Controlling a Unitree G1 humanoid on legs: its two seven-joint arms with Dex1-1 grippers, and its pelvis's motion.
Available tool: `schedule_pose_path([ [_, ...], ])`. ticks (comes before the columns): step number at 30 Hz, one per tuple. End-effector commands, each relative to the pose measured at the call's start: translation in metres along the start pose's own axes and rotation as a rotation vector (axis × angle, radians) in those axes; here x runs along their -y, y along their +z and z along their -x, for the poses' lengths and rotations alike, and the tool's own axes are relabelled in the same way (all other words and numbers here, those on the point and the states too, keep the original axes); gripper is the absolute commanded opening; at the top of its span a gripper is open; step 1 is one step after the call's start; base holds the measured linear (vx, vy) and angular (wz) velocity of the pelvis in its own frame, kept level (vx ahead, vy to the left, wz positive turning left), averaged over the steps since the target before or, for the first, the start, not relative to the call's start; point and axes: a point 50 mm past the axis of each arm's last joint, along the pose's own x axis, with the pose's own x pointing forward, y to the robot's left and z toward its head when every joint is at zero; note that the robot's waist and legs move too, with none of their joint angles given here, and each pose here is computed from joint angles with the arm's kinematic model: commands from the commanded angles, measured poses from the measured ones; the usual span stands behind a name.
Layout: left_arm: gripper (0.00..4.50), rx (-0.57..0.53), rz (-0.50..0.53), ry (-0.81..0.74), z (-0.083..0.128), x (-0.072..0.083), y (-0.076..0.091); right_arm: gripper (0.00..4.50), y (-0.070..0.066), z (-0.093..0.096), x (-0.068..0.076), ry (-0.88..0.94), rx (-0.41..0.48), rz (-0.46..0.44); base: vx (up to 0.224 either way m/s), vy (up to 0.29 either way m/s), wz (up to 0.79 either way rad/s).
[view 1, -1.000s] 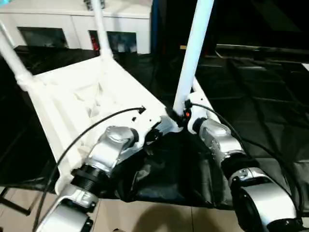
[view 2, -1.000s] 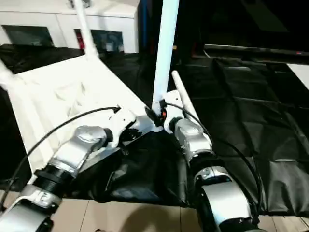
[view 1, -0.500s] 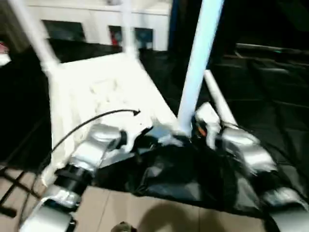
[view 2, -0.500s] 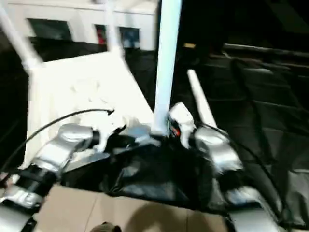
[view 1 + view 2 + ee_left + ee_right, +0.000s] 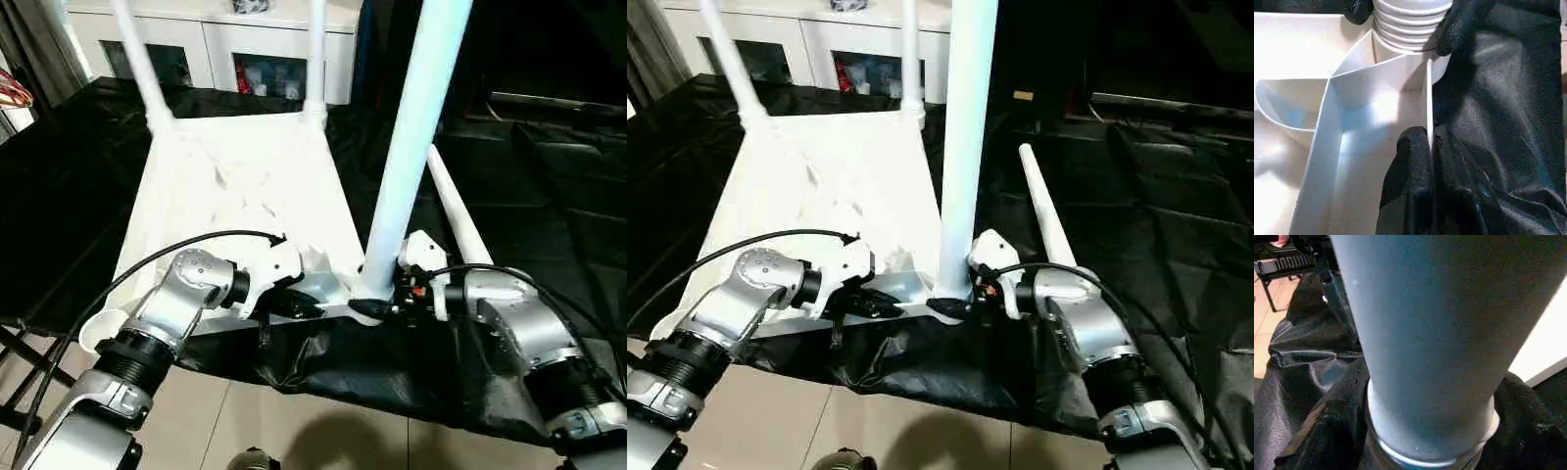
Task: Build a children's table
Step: Insert table leg to table base
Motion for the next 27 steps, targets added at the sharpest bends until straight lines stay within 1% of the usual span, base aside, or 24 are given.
schedule_pose_path([
  [1, 0.00, 0.031, -0.074, -0.037, -0.005, -0.001, 0.018, 2.83, 0.000, -0.008, -0.011, 0.081, 0.003, -0.008, 0.000, 0.000, 0.00],
  [5, 0.00, 0.042, -0.063, -0.031, -0.006, -0.002, 0.016, 2.78, -0.003, -0.010, -0.015, 0.090, -0.001, -0.027, 0.000, 0.000, 0.00],
  [7, 0.00, 0.051, -0.050, -0.004, -0.007, -0.003, 0.016, 2.77, -0.004, -0.012, -0.015, 0.075, 0.008, -0.044, 0.000, 0.000, 0.00],
  [8, 0.00, 0.055, -0.048, 0.034, -0.009, -0.006, 0.017, 2.77, -0.005, -0.014, -0.014, 0.047, 0.015, -0.060, 0.000, 0.000, 0.00],
  [10, 0.00, 0.079, -0.019, 0.149, -0.014, -0.014, 0.021, 2.77, -0.008, -0.025, -0.003, -0.121, 0.044, -0.117, 0.000, 0.000, 0.00],
  [11, 0.00, 0.079, -0.019, 0.149, -0.014, -0.014, 0.021, 2.77, -0.008, -0.025, -0.003, -0.121, 0.044, -0.117, 0.000, 0.000, 0.00],
  [12, 0.00, 0.096, 0.023, 0.228, -0.019, -0.020, 0.026, 2.76, -0.008, -0.035, 0.008, -0.284, 0.080, -0.195, 0.000, 0.000, 0.00],
  [13, 0.00, 0.103, 0.039, 0.261, -0.021, -0.021, 0.028, 2.76, -0.009, -0.040, 0.011, -0.349, 0.092, -0.231, 0.000, 0.000, 0.00],
  [16, 0.00, 0.109, 0.064, 0.304, -0.026, -0.023, 0.032, 2.76, -0.010, -0.049, 0.016, -0.442, 0.096, -0.298, 0.000, 0.000, 0.00],
  [17, 0.00, 0.109, 0.078, 0.330, -0.029, -0.024, 0.034, 2.76, -0.008, -0.055, 0.018, -0.486, 0.102, -0.326, 0.000, 0.000, 0.00],
  [19, 0.00, 0.110, 0.086, 0.372, -0.035, -0.024, 0.038, 2.76, -0.004, -0.066, 0.020, -0.551, 0.110, -0.357, 0.000, 0.000, 0.00],
  [23, 0.00, 0.116, 0.075, 0.403, -0.041, -0.023, 0.042, 2.76, 0.003, -0.075, 0.022, -0.610, 0.123, -0.324, 0.000, 0.000, 0.00],
  [24, 0.00, 0.116, 0.073, 0.402, -0.042, -0.023, 0.042, 3.10, 0.003, -0.075, 0.022, -0.610, 0.124, -0.323, 0.000, 0.000, 0.00],
  [25, 0.00, 0.117, 0.066, 0.394, -0.043, -0.022, 0.042, 3.31, 0.004, -0.076, 0.023, -0.608, 0.134, -0.327, 0.000, 0.000, 0.00],
  [26, 0.00, 0.120, 0.054, 0.381, -0.044, -0.020, 0.042, 3.45, 0.005, -0.076, 0.023, -0.593, 0.155, -0.344, 0.000, 0.000, 0.00],
  [27, 0.00, 0.118, 0.048, 0.368, -0.044, -0.019, 0.041, 3.48, 0.005, -0.074, 0.024, -0.584, 0.162, -0.344, 0.000, 0.000, 0.00],
])
